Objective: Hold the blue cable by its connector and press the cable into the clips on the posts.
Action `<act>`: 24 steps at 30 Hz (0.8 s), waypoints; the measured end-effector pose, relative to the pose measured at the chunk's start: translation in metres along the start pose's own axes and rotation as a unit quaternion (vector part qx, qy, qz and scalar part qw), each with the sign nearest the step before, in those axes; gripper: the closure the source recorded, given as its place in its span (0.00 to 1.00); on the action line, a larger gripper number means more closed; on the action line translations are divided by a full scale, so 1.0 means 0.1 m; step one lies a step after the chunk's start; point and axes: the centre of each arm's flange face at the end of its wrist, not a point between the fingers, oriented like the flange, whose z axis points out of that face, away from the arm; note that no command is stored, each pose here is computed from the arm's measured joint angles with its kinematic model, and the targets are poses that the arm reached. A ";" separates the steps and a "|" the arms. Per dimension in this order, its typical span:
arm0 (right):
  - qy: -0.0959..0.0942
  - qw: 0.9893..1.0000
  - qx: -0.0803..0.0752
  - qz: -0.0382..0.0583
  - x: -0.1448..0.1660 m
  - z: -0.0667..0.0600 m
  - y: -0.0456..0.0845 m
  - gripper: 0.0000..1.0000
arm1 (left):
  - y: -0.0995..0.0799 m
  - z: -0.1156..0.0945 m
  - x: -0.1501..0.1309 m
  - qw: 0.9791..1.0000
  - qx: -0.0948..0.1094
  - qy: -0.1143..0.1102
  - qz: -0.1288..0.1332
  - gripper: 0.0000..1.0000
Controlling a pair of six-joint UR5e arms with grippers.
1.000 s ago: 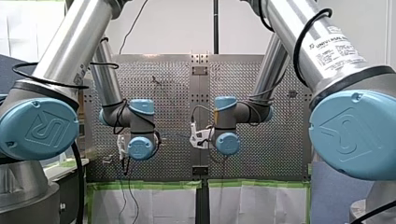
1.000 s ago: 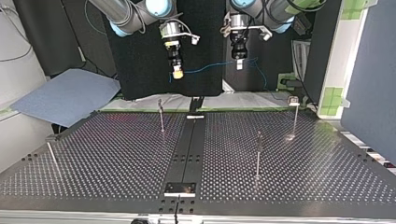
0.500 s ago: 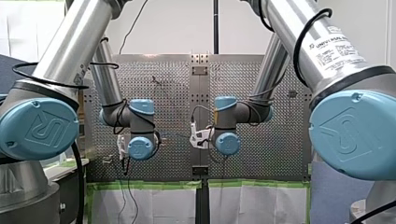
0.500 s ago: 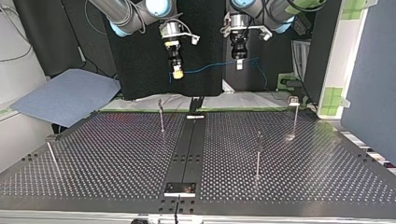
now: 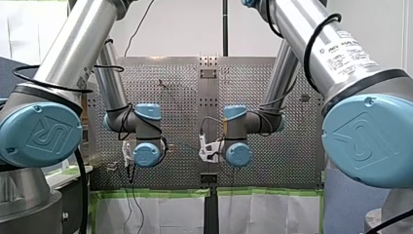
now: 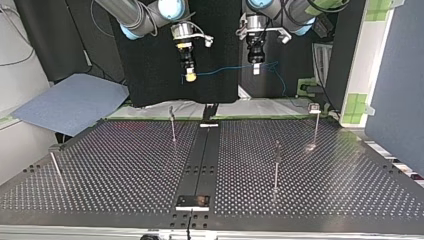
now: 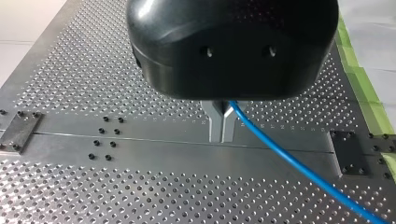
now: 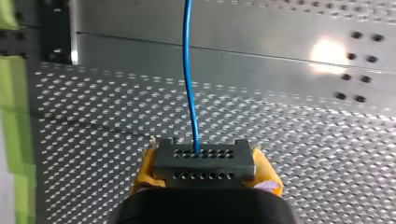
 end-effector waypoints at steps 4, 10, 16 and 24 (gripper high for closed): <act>-0.007 1.000 0.001 -0.002 -0.05 -0.01 0.00 1.00 | 0.00 0.00 0.00 1.000 0.000 0.000 0.000 0.99; -0.008 1.000 0.001 -0.002 -0.06 -0.01 0.00 1.00 | 0.00 0.00 0.00 1.000 0.000 0.000 0.000 0.99; -0.008 1.000 0.001 -0.002 -0.06 -0.01 0.00 1.00 | 0.00 -0.01 0.01 1.000 -0.001 0.003 0.003 0.99; -0.008 1.000 0.001 -0.002 -0.06 -0.01 0.00 1.00 | 0.10 -0.13 0.28 0.998 -0.010 0.053 0.044 0.99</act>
